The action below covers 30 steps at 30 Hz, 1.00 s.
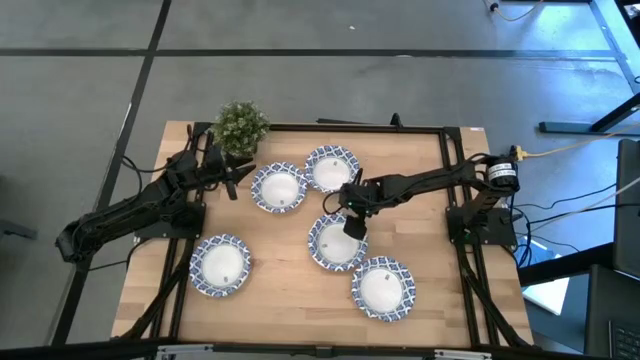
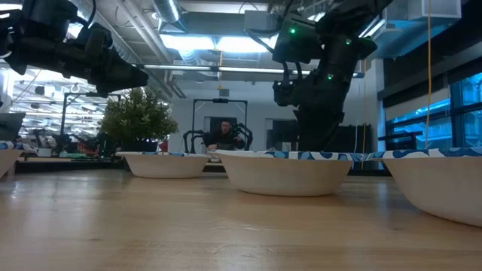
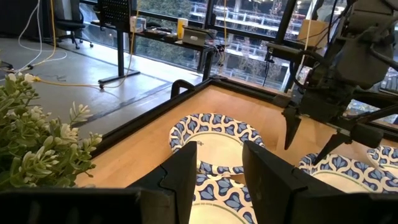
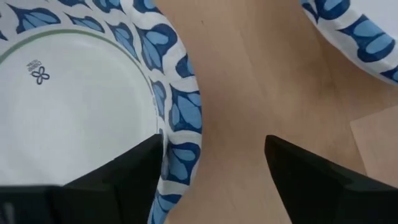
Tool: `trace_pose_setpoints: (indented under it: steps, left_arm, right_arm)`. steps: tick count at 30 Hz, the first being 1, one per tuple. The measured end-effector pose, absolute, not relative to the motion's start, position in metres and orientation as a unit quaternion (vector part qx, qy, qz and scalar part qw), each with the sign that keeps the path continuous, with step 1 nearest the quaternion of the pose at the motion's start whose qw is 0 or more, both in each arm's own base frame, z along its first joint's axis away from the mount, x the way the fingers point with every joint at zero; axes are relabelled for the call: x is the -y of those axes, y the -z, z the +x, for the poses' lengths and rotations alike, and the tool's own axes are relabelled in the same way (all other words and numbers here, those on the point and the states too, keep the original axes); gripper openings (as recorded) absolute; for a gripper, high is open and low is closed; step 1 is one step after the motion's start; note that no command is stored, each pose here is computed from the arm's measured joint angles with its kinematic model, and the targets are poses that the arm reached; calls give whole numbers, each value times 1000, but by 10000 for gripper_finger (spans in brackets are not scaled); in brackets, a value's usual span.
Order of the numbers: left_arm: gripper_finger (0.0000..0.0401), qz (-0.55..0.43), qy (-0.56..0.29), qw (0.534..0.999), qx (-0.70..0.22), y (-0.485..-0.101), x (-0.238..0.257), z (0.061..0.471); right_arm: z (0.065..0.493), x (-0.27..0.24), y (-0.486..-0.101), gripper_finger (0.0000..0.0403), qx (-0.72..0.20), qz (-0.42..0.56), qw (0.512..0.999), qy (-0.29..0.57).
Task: Nest bowls inside each other
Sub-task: Stack the white bowl on the other white bowl
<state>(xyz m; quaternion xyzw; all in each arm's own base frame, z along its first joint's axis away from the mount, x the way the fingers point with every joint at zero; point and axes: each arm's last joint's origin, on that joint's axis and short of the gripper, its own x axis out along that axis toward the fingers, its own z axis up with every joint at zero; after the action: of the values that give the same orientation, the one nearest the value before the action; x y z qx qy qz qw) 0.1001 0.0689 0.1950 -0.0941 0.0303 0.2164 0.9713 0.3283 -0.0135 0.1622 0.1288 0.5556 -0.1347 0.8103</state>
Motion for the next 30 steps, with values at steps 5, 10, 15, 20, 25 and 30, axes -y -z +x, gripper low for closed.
trace_pose_setpoints:
  steps: [5, 10, 15, 20, 25, 30]
  left_arm:
    - [124, -94, -216, 971, -30, -195, -69, 100]
    - [124, -94, -216, 971, -30, -195, -69, 100]
    - [124, -94, -216, 971, -30, -195, -69, 100]
    - [124, -95, -216, 971, -30, -195, -69, 100]
    - [124, -95, -216, 971, -30, -195, -69, 100]
    - [124, -95, -216, 971, -30, -195, -69, 100]
  right_arm:
    - [328, 14, -162, 227, -556, 127, 810, 133]
    - [328, 14, -162, 160, -556, 127, 811, 133]
    - [328, 13, -162, 92, -556, 128, 810, 132]
    - [328, 13, -162, 40, -556, 132, 811, 126]
    - [328, 13, -162, 19, -556, 132, 811, 127]
    - [329, 13, -163, 17, -556, 132, 811, 127]
